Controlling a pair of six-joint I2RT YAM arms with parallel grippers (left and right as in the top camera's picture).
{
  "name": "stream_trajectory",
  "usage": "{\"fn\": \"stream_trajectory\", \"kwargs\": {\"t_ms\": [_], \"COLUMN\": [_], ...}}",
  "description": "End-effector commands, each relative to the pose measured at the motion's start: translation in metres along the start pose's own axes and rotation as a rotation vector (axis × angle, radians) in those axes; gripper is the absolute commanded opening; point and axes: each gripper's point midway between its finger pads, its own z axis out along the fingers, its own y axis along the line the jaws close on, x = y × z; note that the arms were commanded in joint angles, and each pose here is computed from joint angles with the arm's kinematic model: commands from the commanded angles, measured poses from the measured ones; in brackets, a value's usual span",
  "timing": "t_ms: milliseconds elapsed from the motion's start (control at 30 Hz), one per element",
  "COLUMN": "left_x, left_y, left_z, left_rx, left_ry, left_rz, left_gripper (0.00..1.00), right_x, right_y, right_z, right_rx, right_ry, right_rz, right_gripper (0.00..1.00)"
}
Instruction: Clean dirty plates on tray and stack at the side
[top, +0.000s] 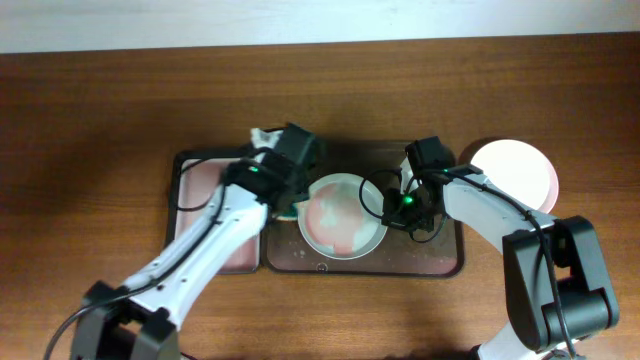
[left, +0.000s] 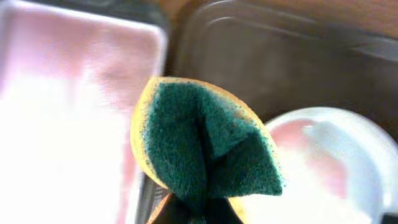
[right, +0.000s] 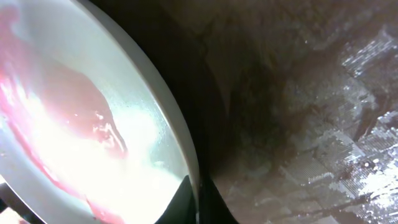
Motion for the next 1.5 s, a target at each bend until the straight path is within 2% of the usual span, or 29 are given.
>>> {"fn": "stream_trajectory", "kwargs": {"t_ms": [0,100,167,300,367,500,667,767,933,1067,1233,1333,1400,1467], "left_x": [-0.013,-0.020,-0.027,-0.030,-0.029,-0.015,-0.002,0.001,0.001,0.001,0.001,0.001,0.001,0.001], "left_y": [0.021,0.044,0.064,0.092,0.104,0.110,0.111,0.105,0.102,0.102,0.102,0.102,0.102,0.102], "left_z": [-0.004,0.000,0.002,0.008,0.018,0.042,0.065,0.066,0.065,0.065,0.065,0.065,0.065,0.065], "left_rx": [0.092,0.202,0.233,0.204,0.141,0.105,0.091,0.123,0.141,0.141,0.141,0.141,0.141,0.142], "left_ry": [0.053,0.120,0.126,0.136,0.144,0.216,0.288,0.303,0.303,0.303,0.304,0.302,0.303,0.303], "left_rz": [0.034,0.050,0.054,0.067,0.064,0.064,0.063,0.050,0.048,0.048,0.048,0.048,0.047,0.048], "left_gripper": [0.00,0.00,0.00,0.00,0.00,0.00,0.00,0.00,0.00,0.00,0.00,0.00,0.00,0.00], "right_x": [0.002,-0.005,-0.020,-0.043,-0.051,-0.056,-0.062,-0.056,-0.022,0.011,0.032,0.032,0.026,0.003], "right_y": [-0.004,0.006,0.009,-0.005,-0.015,-0.023,0.002,0.018,0.024,0.008,-0.005,0.012,0.011,-0.005], "right_z": [0.002,-0.012,-0.040,-0.096,-0.123,-0.154,-0.175,-0.165,-0.126,-0.077,-0.031,-0.019,-0.020,-0.027], "right_rx": [0.012,-0.001,0.060,0.269,0.385,0.561,0.688,0.634,0.396,0.347,0.265,0.149,0.162,0.256], "right_ry": [0.006,-0.027,-0.094,-0.237,-0.306,-0.385,-0.491,-0.488,-0.322,-0.170,-0.135,-0.102,-0.126,-0.232], "right_rz": [0.001,-0.043,-0.090,-0.101,-0.100,-0.130,-0.226,-0.224,0.043,0.217,0.436,0.383,0.295,0.148], "right_gripper": [0.04,0.04,0.04,0.04,0.04,0.04,0.04,0.04,0.04,0.04,0.04,0.06,0.36,0.40]}}
